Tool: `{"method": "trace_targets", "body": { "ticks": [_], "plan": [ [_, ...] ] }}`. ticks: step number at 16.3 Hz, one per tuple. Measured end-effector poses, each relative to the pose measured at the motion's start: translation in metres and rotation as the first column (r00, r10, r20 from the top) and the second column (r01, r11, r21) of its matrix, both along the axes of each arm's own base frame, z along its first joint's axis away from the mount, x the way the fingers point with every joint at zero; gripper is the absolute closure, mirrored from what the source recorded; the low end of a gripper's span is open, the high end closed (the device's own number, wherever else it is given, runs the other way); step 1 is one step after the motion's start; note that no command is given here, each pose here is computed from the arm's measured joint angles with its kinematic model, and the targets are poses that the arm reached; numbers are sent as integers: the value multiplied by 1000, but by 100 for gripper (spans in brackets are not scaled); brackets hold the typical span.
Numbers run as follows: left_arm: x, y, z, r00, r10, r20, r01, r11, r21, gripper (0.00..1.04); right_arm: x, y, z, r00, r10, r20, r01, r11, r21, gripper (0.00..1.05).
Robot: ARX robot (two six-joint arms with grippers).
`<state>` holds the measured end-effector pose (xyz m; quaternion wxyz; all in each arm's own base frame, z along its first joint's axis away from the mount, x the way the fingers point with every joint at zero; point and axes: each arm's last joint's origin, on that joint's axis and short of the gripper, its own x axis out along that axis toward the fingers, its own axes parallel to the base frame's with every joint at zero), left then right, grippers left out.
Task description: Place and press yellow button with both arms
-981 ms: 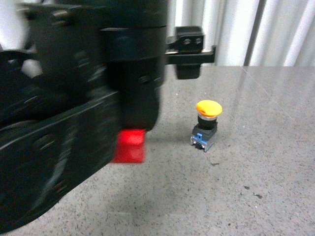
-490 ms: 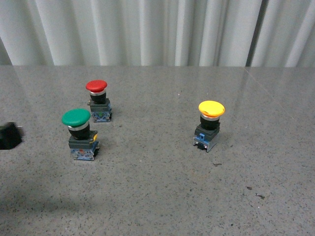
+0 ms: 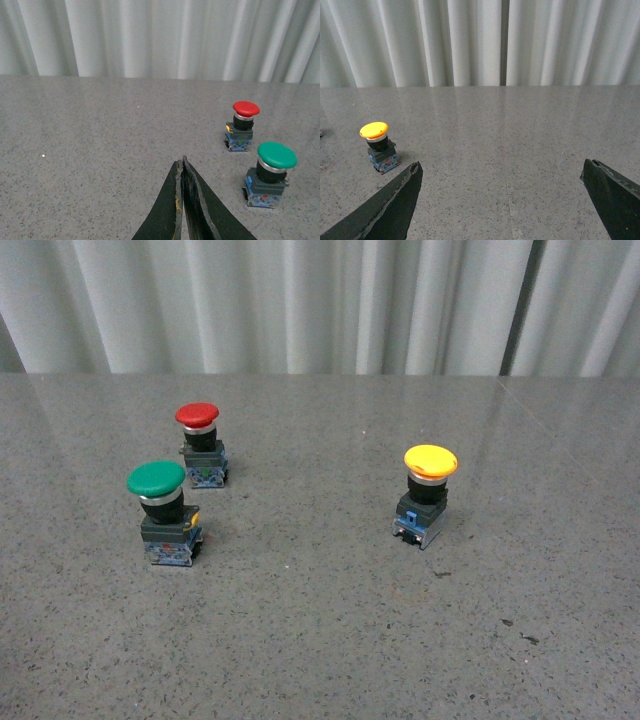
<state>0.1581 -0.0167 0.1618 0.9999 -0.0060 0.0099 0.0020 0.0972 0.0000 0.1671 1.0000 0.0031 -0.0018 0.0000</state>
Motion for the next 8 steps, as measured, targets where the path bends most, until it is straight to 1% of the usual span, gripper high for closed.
{"method": "trace_targets", "body": {
  "ticks": [3,4,5,8],
  "plan": [
    [-13,7,2,1000,2,6,-2,1000,-1,103,0,0,0,1000,0,0,0,1000,0,6],
    [-16,14,2,1000,-6,6,6,1000,-1,103,0,0,0,1000,0,0,0,1000,0,6],
    [-19,18,4,1000,18,14,-18,1000,-2,103,0,0,0,1000,0,0,0,1000,0,6],
    [-27,17,7,1000,-5,26,5,1000,-2,103,0,0,0,1000,0,0,0,1000,0,6]
  ]
}}
